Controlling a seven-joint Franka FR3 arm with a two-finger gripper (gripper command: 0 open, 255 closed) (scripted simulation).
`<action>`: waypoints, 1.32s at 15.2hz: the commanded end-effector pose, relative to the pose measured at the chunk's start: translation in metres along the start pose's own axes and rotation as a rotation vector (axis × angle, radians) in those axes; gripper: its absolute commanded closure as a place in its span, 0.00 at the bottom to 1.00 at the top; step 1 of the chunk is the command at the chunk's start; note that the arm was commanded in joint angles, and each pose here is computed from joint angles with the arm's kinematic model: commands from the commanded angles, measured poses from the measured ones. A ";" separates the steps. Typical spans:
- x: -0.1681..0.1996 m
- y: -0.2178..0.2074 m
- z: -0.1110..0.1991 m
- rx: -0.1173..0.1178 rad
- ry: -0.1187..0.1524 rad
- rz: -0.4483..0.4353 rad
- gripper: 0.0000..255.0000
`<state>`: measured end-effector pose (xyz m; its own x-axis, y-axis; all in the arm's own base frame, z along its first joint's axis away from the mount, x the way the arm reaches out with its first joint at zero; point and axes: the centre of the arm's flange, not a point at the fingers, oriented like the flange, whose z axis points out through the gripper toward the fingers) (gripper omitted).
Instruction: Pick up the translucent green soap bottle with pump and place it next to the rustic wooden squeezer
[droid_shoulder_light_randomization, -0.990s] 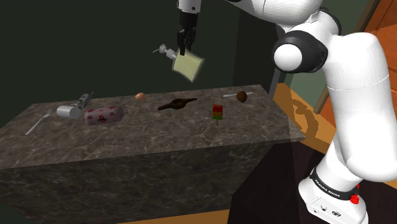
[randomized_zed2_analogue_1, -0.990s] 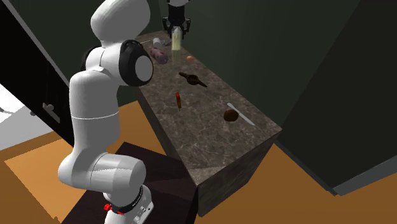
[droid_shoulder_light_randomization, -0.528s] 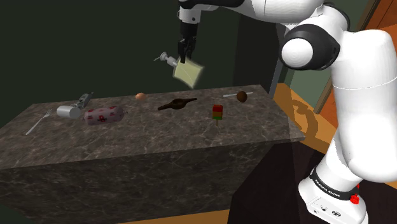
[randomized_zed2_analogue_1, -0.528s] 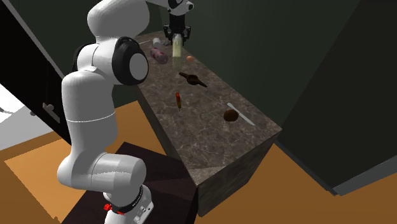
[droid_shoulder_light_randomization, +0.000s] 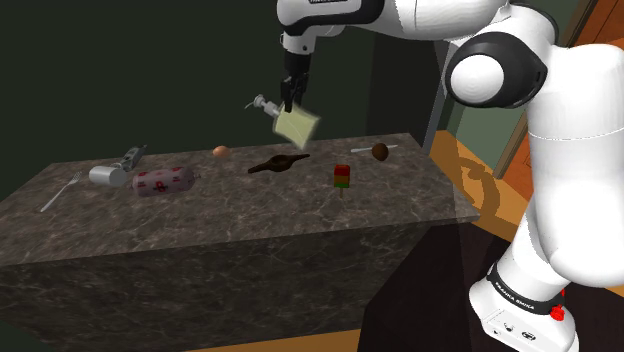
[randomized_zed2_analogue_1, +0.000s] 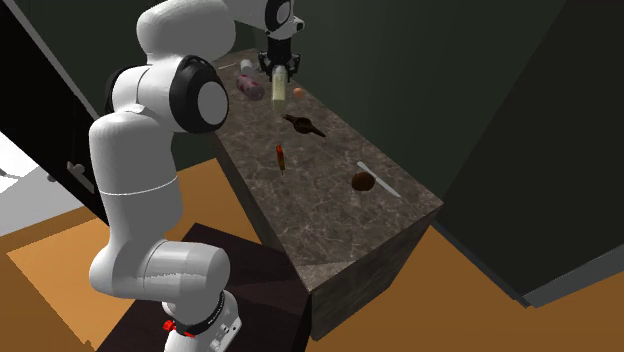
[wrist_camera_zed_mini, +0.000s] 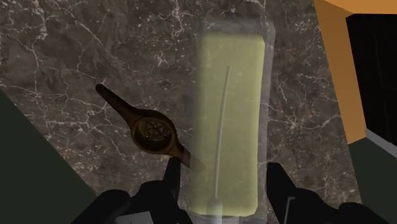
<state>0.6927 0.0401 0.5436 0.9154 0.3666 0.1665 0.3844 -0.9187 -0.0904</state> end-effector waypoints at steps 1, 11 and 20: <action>-0.003 0.002 0.010 0.000 0.001 0.000 1.00; -0.012 0.006 0.062 0.000 0.001 0.000 1.00; -0.020 0.011 0.109 0.000 0.001 0.000 1.00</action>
<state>0.6919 0.0406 0.4377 0.9153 0.3667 0.1664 0.3845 -0.9187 -0.0902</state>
